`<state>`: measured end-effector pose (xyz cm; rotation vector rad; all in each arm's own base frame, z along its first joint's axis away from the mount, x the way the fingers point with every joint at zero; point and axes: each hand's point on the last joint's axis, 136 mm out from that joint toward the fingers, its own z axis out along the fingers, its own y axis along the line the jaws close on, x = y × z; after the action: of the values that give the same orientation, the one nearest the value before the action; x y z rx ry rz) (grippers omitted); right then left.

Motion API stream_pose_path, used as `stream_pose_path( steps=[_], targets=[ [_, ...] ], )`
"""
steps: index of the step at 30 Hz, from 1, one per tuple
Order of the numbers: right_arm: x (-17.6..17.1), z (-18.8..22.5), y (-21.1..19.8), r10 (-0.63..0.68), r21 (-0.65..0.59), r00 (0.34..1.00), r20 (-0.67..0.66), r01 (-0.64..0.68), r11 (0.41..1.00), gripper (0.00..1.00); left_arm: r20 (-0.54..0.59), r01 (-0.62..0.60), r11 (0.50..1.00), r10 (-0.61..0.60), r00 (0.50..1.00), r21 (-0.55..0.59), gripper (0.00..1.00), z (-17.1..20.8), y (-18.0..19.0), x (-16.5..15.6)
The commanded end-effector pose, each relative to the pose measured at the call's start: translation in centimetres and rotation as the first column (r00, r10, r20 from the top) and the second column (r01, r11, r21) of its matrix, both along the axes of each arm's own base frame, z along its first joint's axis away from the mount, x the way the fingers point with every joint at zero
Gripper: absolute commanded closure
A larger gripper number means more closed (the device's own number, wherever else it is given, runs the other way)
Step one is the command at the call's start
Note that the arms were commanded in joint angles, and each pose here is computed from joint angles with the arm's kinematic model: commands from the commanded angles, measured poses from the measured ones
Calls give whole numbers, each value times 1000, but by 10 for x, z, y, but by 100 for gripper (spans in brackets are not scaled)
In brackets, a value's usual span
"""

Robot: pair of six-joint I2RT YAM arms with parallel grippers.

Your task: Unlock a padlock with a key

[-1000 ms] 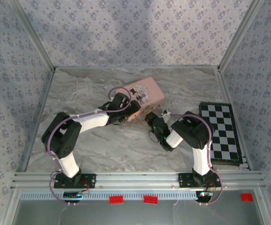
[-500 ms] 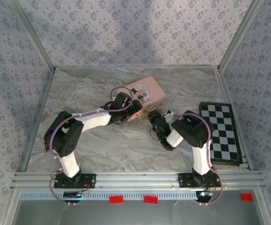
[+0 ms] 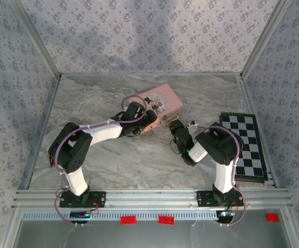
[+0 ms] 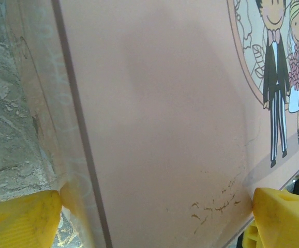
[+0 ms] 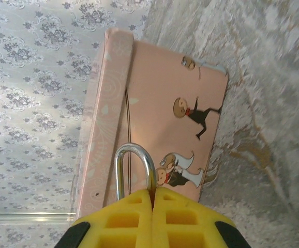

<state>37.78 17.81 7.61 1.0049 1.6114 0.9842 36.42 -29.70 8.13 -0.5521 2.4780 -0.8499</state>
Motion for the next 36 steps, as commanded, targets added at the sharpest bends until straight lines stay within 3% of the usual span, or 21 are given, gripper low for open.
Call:
stream_pose_path(
  steps=[1,5,9,16,25,32,36],
  targets=[
    [-3,10,-18,-11,-79,1000,-8,10,997,100,-21,4,997,-2,1000,79,6,-14,14,0],
    [-14,13,-27,56,-237,992,-115,-82,968,100,24,63,989,-66,998,136,5,8,19,1],
    [-23,18,-24,205,-327,961,-188,-258,909,100,82,152,973,-169,982,176,1,37,25,-3],
    [-58,36,-35,318,-513,902,-293,-428,744,100,138,232,942,-270,953,244,0,56,61,-32],
    [-105,41,-68,276,-594,826,-492,-550,587,100,233,107,929,-198,952,353,0,50,135,-79],
    [-143,19,-85,217,-548,760,-613,-607,576,100,343,-16,931,-119,932,364,0,60,175,-106],
    [-160,7,-96,155,-543,723,-673,-626,559,100,403,-90,900,-99,910,426,0,73,198,-111]
  ],
)
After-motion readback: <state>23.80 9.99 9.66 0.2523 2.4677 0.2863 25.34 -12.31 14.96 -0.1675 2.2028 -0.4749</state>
